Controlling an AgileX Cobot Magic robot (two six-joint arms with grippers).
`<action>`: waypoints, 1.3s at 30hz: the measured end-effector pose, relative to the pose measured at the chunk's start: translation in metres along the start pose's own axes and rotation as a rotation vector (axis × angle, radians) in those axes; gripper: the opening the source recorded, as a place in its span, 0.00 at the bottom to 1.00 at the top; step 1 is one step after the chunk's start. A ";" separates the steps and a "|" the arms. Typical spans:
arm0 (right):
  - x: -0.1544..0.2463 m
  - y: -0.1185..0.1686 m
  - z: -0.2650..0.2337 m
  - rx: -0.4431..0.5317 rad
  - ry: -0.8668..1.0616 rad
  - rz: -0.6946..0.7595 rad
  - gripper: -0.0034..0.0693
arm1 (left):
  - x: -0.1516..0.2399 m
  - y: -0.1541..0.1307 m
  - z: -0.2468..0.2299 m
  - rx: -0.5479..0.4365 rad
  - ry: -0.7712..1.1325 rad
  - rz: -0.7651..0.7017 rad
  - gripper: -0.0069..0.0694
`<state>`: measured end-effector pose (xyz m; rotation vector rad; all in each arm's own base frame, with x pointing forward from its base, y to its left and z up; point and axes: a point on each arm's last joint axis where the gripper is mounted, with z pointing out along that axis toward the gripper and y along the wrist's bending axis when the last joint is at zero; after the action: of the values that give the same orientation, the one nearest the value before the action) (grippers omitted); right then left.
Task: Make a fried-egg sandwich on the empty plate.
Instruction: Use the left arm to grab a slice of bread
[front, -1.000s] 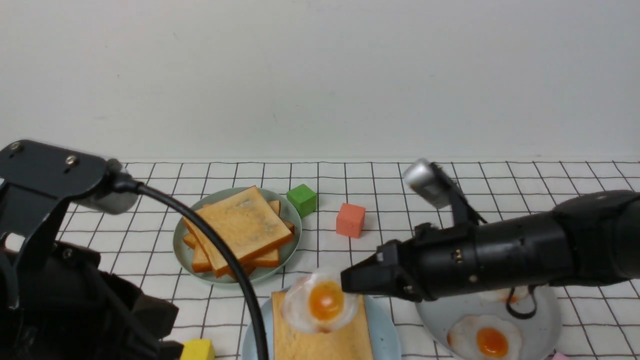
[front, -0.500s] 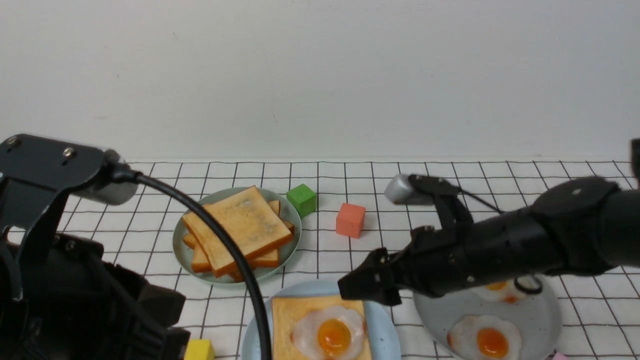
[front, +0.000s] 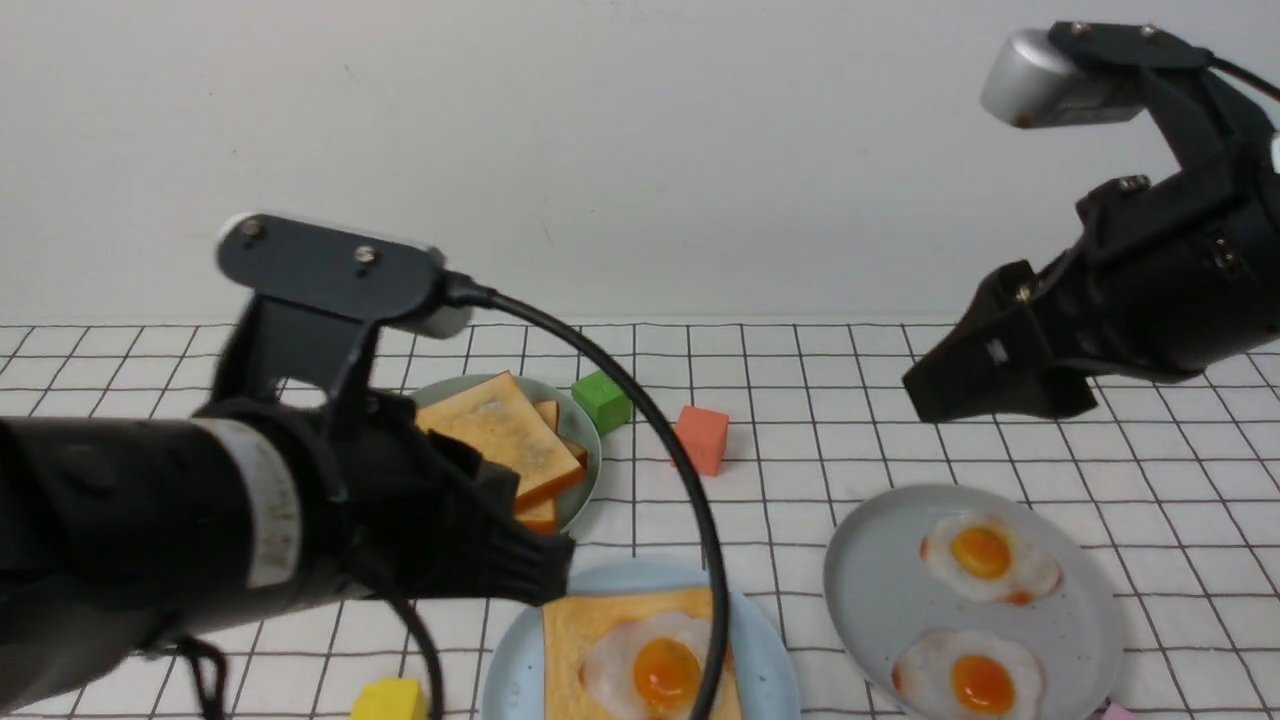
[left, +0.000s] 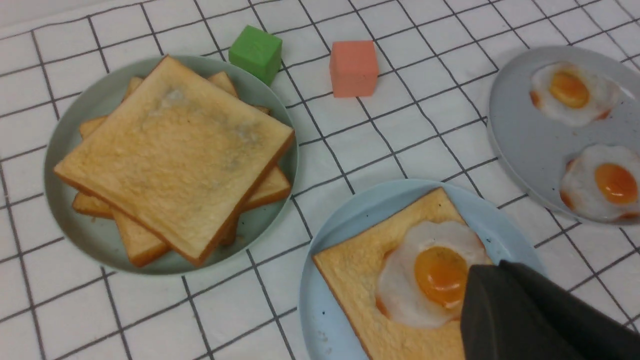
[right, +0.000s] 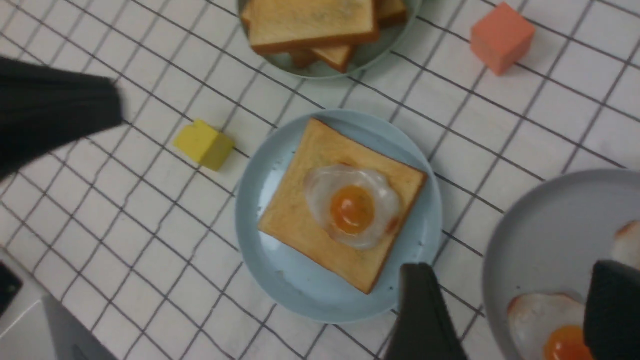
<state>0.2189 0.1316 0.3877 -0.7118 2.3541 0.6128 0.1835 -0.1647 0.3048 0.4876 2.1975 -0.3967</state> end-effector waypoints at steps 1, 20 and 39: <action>0.002 0.005 -0.001 -0.010 -0.011 -0.010 0.62 | 0.000 0.001 0.008 -0.006 0.008 -0.004 0.09; 0.045 0.031 0.001 -0.048 0.031 -0.099 0.59 | 0.012 0.182 0.039 -0.272 0.100 -0.736 0.07; 0.045 0.034 0.001 -0.085 0.035 -0.069 0.59 | -0.006 0.248 0.116 -0.016 0.174 -0.877 0.69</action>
<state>0.1679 0.1424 0.3664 -0.8446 2.3356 0.6792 0.3812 0.0004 0.2105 -0.5107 2.4886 -0.8100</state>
